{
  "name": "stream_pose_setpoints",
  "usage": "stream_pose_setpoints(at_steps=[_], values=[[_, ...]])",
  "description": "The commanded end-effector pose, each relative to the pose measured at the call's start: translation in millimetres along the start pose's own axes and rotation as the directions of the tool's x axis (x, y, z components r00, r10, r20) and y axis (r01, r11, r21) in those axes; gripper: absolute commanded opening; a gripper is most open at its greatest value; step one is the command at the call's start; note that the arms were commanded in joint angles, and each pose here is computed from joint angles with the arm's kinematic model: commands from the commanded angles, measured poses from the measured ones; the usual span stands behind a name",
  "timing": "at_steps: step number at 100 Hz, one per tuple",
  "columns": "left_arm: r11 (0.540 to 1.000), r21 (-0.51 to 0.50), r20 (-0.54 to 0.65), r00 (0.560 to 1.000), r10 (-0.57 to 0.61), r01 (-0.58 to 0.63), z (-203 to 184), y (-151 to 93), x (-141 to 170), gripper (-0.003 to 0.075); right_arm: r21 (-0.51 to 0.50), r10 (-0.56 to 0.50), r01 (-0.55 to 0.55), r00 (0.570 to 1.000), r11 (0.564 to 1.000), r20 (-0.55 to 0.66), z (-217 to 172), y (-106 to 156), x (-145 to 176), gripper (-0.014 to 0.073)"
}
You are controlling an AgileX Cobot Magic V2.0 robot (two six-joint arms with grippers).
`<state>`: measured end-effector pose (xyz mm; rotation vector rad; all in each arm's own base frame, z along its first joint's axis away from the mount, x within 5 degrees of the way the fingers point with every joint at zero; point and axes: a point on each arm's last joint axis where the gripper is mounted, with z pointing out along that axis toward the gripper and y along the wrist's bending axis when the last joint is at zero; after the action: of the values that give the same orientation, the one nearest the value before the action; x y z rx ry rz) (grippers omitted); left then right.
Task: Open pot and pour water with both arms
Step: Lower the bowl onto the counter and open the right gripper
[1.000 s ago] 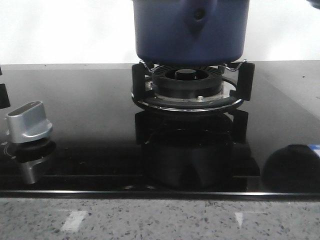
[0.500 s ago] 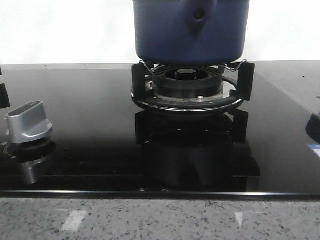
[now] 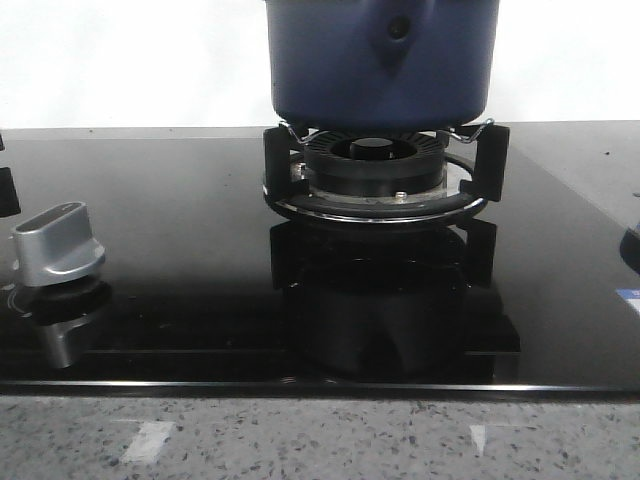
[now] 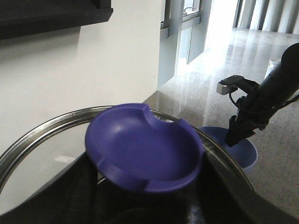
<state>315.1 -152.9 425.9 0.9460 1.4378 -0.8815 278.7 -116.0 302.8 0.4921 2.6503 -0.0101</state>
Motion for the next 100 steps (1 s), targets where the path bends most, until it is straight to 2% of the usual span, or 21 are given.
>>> stream_pose_setpoints(at_steps=[1, 24, 48, 79, 100], values=[[1.000, 0.013, 0.134, 0.991, 0.003, -0.005, -10.4, -16.9, -34.1, 0.0191, 0.007, -0.004, 0.004, 0.995, 1.000, 0.103, -25.8, 0.7, -9.2, 0.0398], [0.997, 0.074, 0.104, 0.994, -0.035, 0.027, 12.2, -20.6, -20.5, 0.0191, 0.009, -0.020, 0.019, 0.978, 1.000, 0.207, -71.3, 5.1, -17.3, 0.0395], [0.989, 0.124, 0.052, 0.995, -0.088, 0.081, 39.5, -17.7, 3.5, 0.0191, -0.015, -0.016, 0.022, 0.946, 1.000, 0.324, -112.7, 11.9, -12.4, 0.0395], [0.984, 0.142, 0.023, 0.993, -0.114, 0.109, 57.3, -9.7, 24.7, 0.0191, -0.023, -0.013, 0.022, 0.938, 0.999, 0.347, -120.3, 13.4, -9.8, 0.0395], [0.986, 0.142, 0.023, 0.996, -0.090, 0.086, 57.5, -9.5, 25.4, 0.0191, -0.024, -0.012, 0.022, 0.938, 0.999, 0.347, -120.3, 13.6, -9.8, 0.0395]])
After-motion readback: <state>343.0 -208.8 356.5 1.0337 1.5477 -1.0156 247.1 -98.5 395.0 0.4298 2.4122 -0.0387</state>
